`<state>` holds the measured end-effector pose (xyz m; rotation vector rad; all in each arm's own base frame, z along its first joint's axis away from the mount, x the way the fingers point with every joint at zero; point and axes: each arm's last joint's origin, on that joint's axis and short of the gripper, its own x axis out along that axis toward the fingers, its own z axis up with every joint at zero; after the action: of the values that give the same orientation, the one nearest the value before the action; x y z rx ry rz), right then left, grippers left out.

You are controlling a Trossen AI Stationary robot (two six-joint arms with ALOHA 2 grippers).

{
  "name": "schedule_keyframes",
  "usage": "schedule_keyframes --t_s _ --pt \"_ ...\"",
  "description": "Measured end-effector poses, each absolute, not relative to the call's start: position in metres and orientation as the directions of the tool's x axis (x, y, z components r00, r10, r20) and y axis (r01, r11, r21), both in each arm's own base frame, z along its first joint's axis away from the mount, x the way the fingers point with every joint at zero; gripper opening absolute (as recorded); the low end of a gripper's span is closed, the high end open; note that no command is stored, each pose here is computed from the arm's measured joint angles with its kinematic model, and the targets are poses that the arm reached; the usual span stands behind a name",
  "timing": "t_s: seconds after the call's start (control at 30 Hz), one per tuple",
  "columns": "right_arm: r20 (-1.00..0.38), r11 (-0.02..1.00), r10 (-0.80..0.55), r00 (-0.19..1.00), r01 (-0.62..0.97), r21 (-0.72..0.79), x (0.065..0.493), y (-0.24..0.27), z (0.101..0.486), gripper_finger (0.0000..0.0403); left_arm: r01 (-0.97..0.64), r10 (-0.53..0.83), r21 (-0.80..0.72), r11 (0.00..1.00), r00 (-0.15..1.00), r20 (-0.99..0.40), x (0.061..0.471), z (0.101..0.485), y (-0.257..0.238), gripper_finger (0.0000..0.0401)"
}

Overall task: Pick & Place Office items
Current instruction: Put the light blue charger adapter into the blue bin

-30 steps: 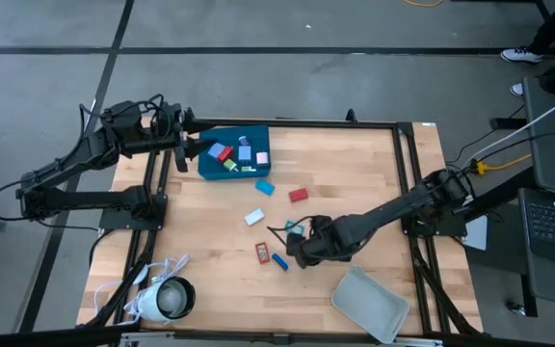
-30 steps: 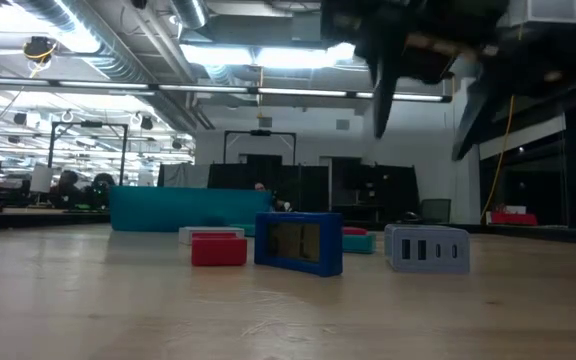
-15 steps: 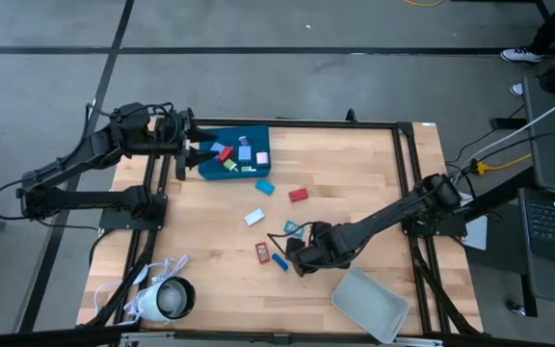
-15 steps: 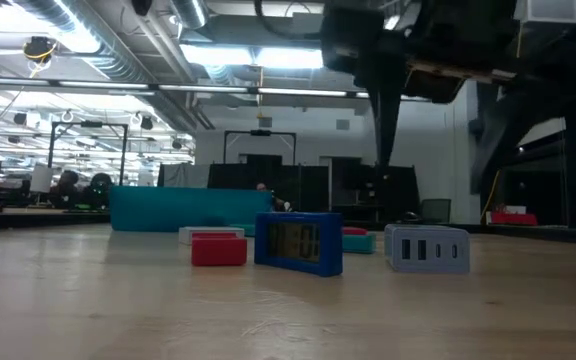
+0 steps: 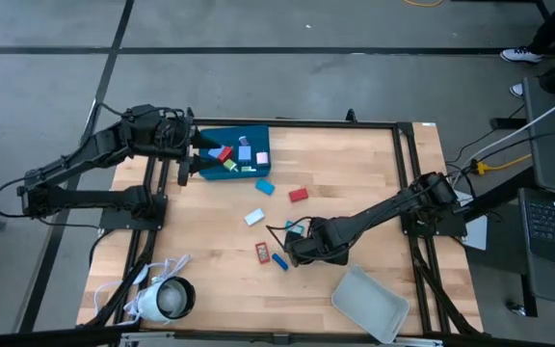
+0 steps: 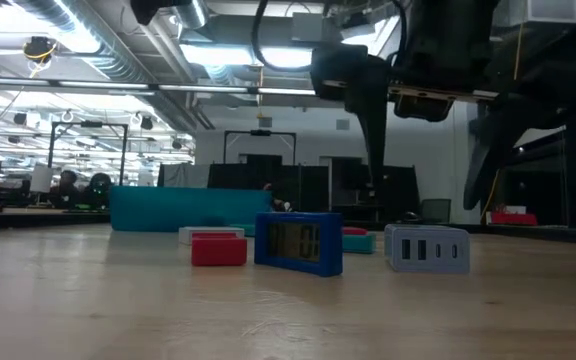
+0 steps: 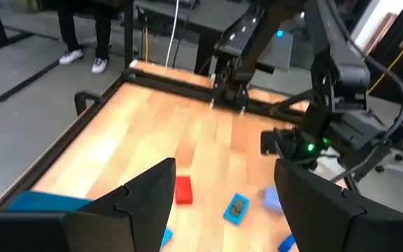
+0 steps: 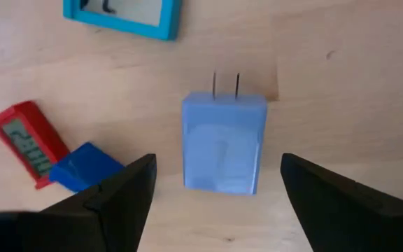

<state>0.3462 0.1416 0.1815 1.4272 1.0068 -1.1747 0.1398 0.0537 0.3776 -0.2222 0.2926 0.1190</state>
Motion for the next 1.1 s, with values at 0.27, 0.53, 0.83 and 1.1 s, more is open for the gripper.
schedule_keyframes --t_s 0.27,0.53,0.83,1.1 --pt "-0.988 -0.197 0.031 0.153 0.97 0.144 0.339 0.137 0.161 0.0311 -0.146 0.078 -0.192 0.97 0.944 -0.32 0.147 0.374 0.057 0.0239" --pt "-0.971 -0.224 0.072 0.23 0.952 0.209 0.342 0.134 0.147 0.0311 -0.109 0.034 -0.202 0.973 0.939 -0.342 0.155 0.37 0.059 0.0239" --pt "-0.971 -0.217 0.069 0.228 0.954 0.208 0.345 0.122 0.145 0.0303 -0.097 0.014 -0.214 0.972 0.934 -0.358 0.16 0.367 0.061 0.0239" --pt "-0.967 -0.196 0.065 0.245 0.954 0.229 0.352 0.107 0.146 0.0209 -0.098 0.013 -0.215 0.972 0.931 -0.364 0.162 0.366 0.062 0.0239"
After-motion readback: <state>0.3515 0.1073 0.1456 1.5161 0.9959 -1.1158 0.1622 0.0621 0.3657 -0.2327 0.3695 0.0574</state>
